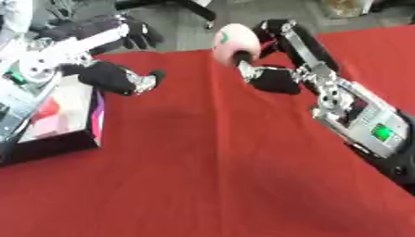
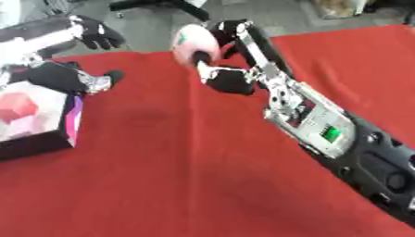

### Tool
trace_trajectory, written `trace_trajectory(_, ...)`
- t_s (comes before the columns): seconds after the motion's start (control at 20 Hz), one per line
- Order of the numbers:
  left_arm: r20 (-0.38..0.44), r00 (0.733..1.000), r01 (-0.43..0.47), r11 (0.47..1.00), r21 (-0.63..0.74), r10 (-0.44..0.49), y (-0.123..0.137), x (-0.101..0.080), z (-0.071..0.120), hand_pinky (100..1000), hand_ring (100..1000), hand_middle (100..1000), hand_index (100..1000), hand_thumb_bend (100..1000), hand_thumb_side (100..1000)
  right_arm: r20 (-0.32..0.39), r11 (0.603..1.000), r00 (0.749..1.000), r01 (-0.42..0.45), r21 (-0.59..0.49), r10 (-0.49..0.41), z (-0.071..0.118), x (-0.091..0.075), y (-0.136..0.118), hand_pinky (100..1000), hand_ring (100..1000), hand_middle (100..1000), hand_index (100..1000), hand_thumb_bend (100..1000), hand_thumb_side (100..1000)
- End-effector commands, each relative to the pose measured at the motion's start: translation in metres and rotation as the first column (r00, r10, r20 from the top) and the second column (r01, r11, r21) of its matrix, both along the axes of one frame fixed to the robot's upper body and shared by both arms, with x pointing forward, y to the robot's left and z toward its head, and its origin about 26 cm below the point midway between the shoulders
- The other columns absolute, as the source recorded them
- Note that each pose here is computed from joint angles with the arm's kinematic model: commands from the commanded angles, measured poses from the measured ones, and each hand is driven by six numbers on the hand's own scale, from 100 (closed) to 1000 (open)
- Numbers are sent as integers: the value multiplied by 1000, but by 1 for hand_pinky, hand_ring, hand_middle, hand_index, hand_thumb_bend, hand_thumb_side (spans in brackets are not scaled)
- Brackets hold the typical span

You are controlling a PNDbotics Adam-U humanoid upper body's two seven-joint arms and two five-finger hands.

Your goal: Pick up the objects with one hand, pass them to the other hand, and then place them into the box on the other side of the table.

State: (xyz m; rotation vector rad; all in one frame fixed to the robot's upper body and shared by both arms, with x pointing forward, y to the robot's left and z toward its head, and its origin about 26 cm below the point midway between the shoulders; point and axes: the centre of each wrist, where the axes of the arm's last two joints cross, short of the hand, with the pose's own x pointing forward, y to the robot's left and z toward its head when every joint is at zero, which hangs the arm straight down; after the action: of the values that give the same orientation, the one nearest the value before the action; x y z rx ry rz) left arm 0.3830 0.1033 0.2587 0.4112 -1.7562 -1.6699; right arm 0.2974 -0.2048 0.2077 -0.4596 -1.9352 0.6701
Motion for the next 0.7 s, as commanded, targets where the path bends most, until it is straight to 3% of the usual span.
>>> trace_trajectory(0.05,39,999,1,1000,-21,0,-7,-3,9,817,802,760,873,257,439,42,1000,999,-22,-6,22,8,-2,4,625,690,471,581,100,100)
trace_trajectory(0.7,29,998,65,996,-64,-63,-28,-16,13,818,802,756,874,238,460,39,997,997,-66,-30,67,6,-4,12,627,690,472,582,100,100)
